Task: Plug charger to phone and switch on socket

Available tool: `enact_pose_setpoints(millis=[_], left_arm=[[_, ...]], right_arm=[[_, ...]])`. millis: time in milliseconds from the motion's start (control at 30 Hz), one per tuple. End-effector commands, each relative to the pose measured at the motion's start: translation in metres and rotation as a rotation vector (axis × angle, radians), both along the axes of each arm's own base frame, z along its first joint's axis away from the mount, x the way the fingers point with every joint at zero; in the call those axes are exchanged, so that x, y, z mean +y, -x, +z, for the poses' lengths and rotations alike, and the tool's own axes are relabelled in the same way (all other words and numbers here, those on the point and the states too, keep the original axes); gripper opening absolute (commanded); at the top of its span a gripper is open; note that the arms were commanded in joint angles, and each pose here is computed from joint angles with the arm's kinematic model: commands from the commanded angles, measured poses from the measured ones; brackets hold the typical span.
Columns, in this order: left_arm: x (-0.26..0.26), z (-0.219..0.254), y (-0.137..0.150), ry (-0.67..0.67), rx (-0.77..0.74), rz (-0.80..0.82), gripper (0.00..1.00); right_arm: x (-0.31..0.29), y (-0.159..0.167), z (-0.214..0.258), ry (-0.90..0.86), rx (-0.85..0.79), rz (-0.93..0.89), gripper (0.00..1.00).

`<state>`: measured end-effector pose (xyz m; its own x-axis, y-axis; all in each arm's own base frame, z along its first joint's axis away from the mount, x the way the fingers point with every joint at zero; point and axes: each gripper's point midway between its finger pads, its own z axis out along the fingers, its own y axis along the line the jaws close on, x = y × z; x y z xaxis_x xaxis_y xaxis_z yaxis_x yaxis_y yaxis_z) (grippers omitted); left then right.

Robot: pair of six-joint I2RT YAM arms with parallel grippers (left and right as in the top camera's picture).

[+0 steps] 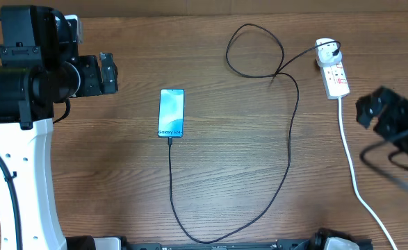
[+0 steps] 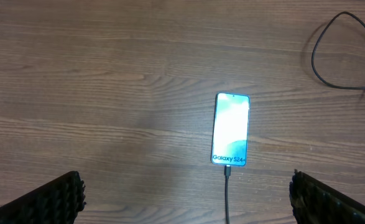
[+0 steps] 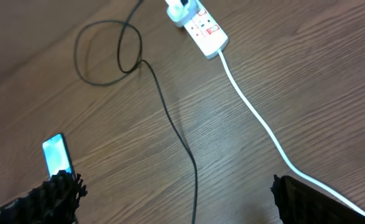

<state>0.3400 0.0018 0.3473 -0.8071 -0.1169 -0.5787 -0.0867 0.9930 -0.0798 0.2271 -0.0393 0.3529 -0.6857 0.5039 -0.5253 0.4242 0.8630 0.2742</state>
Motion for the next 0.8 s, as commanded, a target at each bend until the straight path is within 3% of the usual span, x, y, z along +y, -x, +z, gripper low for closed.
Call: enact_pose_setpoints(millis=[0, 167, 300, 433, 767], left_arm=[[0.002, 0.001, 0.0, -0.002, -0.005, 0.015, 1.0], [0.002, 0.001, 0.0, -0.002, -0.005, 0.015, 1.0], [0.002, 0.001, 0.0, -0.002, -0.005, 0.015, 1.0], [0.002, 0.001, 0.0, -0.002, -0.005, 0.015, 0.99], [0.002, 0.001, 0.0, -0.002, -0.005, 0.015, 1.0]], right_arm=[[0.005, 0.016, 0.012, 0.021, -0.046, 0.013, 1.0], [0.009, 0.04, 0.014, 0.047, -0.049, 0.021, 1.0], [0.031, 0.06, 0.03, 0.098, -0.156, 0.191, 1.0], [0.042, 0.076, 0.041, 0.127, -0.24, 0.246, 1.0], [0.042, 0.038, 0.057, 0.301, -0.655, 0.282, 1.0]])
